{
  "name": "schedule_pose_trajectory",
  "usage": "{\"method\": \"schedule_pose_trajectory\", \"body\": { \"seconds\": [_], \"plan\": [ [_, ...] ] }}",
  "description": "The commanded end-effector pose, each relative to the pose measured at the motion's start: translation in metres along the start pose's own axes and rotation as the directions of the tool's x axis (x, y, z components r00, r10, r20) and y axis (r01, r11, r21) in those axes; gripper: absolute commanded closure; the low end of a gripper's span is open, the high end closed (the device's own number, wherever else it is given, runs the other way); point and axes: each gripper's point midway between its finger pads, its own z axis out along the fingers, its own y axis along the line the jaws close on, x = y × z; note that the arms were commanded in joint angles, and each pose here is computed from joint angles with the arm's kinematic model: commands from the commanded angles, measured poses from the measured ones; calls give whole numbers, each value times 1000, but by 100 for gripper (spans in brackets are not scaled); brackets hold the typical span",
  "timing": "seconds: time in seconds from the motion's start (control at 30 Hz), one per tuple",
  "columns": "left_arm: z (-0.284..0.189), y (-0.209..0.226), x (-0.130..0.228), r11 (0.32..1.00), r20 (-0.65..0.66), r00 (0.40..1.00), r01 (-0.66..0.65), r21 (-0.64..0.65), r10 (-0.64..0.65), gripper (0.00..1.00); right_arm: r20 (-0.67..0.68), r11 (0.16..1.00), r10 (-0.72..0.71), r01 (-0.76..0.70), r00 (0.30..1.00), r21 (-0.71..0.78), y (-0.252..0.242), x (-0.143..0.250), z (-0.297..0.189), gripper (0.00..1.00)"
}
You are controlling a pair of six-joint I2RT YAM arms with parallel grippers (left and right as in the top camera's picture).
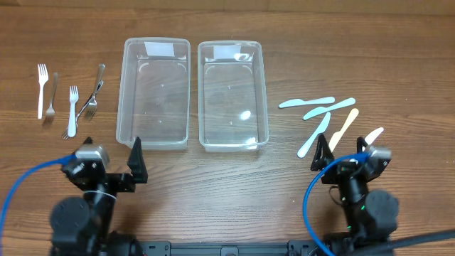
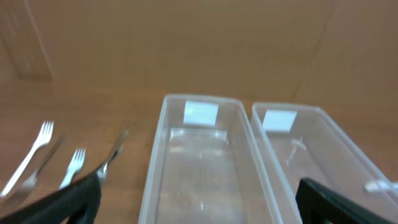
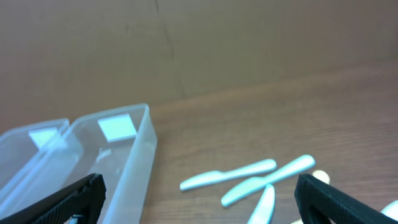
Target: Pack container
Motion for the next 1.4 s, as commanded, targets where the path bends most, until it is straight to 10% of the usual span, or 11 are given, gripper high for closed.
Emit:
{"method": "schedule_pose_trajectory", "body": {
  "seconds": [0.0,0.47,0.6,0.83,1.37],
  "plan": [
    [8,0,-32,999,-151,988,21,-49,-28,0,-92,1000,22,-24,995,-17,16,-37,4,0],
    [78,6,-59,988,-625,780,-124,-95,38,0,-704,994,80,-2,705,111,23,-32,54,12],
    [102,30,-42,960,-673,739,-198,-196,15,45,-765,984,99,53,637,172,8,-10,59,32],
    [146,80,-2,903,-707,681,-158,-399,-193,96,-801,977,111,84,589,197,0,4,63,57],
    [223,112,114,917,-811,492,-60,-394,-316,96,-807,976,113,86,579,199,-1,6,61,55]
  ]
}}
